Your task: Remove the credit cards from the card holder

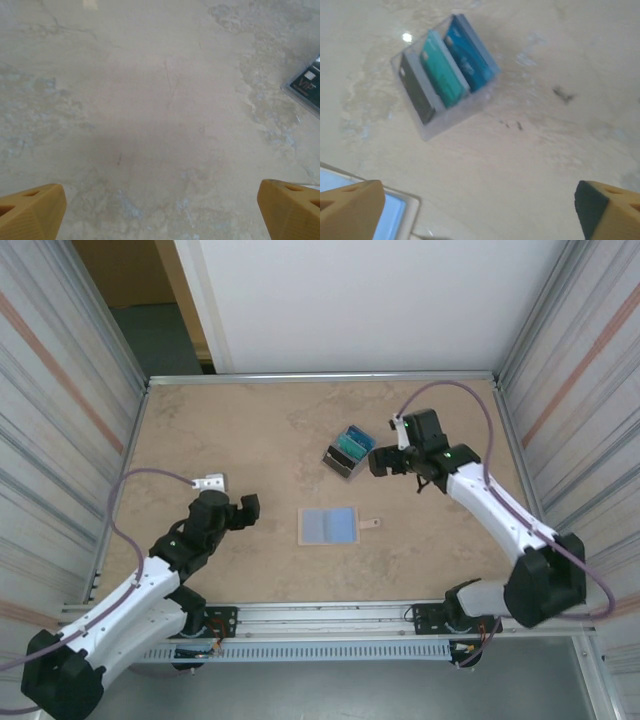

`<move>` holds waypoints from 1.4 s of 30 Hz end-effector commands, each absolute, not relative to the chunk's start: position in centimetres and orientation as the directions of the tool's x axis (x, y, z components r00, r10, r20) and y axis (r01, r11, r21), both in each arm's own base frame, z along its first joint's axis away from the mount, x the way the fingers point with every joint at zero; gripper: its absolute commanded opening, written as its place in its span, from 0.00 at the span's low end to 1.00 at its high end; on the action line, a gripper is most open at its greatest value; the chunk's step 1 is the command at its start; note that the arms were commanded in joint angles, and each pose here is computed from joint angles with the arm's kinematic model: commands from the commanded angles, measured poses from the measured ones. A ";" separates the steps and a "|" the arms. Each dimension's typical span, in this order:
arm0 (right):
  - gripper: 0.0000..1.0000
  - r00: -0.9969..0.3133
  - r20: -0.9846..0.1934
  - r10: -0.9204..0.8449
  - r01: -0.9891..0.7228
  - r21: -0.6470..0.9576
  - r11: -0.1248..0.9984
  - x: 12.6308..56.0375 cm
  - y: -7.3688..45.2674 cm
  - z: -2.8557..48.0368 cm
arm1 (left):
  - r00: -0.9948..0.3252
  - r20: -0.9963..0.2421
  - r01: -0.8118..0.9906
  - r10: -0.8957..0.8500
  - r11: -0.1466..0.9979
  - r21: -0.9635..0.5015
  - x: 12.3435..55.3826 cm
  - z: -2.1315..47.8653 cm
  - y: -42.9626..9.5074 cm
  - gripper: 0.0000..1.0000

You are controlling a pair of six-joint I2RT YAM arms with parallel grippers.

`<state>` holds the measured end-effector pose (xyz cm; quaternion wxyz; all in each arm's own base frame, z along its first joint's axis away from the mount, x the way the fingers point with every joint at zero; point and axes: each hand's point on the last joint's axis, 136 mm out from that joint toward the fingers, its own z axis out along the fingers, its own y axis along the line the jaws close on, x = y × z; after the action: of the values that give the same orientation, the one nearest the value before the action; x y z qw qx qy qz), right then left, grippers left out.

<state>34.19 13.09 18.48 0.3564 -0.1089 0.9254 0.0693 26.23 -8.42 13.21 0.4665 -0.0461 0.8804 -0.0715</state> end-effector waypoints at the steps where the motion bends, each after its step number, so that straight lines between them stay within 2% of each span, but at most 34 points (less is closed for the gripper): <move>1: 0.99 -0.673 -0.739 -0.037 -0.084 0.027 0.996 33.3 9.1 20.0 | -0.499 -0.858 -0.028 -0.122 0.992 -0.125 27.5 14.5 -7.4 0.99; 5: 0.99 -0.608 -0.788 0.091 0.079 0.054 0.995 31.5 4.4 20.6 | -0.470 -0.876 -0.056 -0.104 0.995 -0.088 28.5 15.1 -6.2 0.99; 10: 0.99 -0.502 -0.838 0.213 0.190 0.134 0.973 29.4 0.6 21.7 | -0.385 -0.920 -0.107 -0.078 0.993 -0.040 29.8 16.5 -4.3 0.99; 19: 0.99 -0.467 -0.867 0.175 0.194 0.092 0.977 29.4 -1.0 20.1 | -0.210 -0.974 -0.103 0.080 0.989 0.104 32.2 17.9 -2.7 0.99; 23: 0.99 -0.460 -0.876 0.146 0.196 0.060 0.979 30.0 -1.2 19.2 | -0.216 -0.972 -0.109 0.092 0.987 0.117 33.3 17.1 -1.1 0.99; 27: 0.99 -0.406 -0.909 0.095 0.151 0.036 0.988 30.6 -0.9 18.9 | -0.210 -0.978 -0.120 0.017 0.992 0.043 34.3 16.1 1.0 0.99; 31: 0.99 -0.391 -0.919 0.053 0.133 0.001 0.991 31.0 -0.8 18.0 | -0.191 -0.982 -0.121 0.005 0.992 0.028 35.4 15.6 2.1 0.99; 38: 0.99 -0.409 -0.911 0.042 0.132 -0.014 0.991 32.1 -0.9 15.9 | -0.255 -0.967 0.002 0.022 1.000 0.022 36.4 13.8 0.3 0.99; 42: 0.99 -0.398 -0.917 0.039 0.131 -0.015 0.991 32.9 -0.9 15.1 | -0.214 -0.976 0.004 0.026 1.000 0.025 36.1 12.3 0.2 0.99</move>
<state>31.93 -0.55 14.09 0.5157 0.0524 0.8545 -0.0347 35.99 0.64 11.83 0.5988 -0.0081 0.8008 0.0131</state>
